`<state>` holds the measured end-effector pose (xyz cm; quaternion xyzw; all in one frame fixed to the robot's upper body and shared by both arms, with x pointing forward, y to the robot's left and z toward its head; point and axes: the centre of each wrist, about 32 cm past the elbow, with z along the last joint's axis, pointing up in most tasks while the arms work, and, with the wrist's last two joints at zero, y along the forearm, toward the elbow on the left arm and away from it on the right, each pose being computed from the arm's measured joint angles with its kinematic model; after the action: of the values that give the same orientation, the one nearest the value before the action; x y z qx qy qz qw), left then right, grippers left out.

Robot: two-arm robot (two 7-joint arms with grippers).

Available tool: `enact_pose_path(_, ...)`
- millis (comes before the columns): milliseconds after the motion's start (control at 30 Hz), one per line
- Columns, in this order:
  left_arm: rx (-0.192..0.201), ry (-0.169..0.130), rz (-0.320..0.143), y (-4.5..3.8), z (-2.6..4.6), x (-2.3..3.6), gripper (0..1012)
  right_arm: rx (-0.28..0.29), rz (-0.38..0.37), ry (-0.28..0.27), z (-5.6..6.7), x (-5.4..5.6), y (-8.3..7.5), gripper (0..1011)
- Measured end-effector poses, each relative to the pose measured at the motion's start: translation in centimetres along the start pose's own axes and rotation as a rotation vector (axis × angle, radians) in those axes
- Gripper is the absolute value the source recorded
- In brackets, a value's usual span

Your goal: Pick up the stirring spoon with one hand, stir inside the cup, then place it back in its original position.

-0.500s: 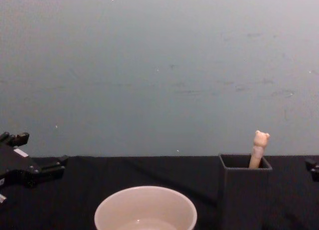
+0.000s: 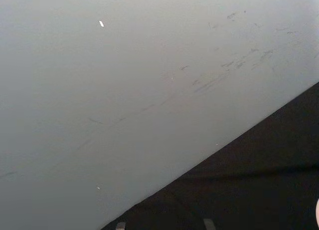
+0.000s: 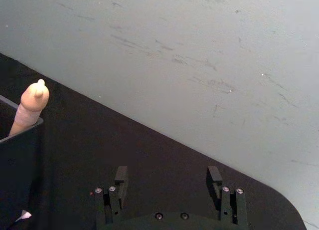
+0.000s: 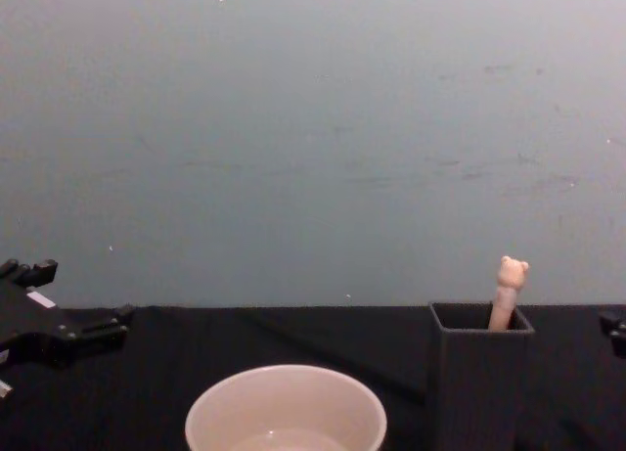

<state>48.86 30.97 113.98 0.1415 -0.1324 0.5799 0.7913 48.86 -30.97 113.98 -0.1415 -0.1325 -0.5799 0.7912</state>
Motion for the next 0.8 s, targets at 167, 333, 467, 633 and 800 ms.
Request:
enact_pose_path(167,0.000,0.000,0.000,0.00,0.00,0.00,1001,0.000,0.000,0.000,0.00,0.00,0.00,1004)
enact_pose_path(333,0.000,0.000,0.000,0.00,0.00,0.00,1001,0.000,0.000,0.000,0.00,0.00,0.00,1004)
enact_pose_path(467,0.000,0.000,0.000,0.00,0.00,0.00,1001,0.000,0.000,0.000,0.00,0.00,0.00,1004)
enact_pose_path(633,0.000,0.000,0.000,0.00,0.00,0.00,1001,0.000,0.000,0.000,0.00,0.00,0.00,1004)
enact_pose_path(800,0.000,0.000,0.000,0.00,0.00,0.00,1001,0.000,0.000,0.000,0.00,0.00,0.00,1004)
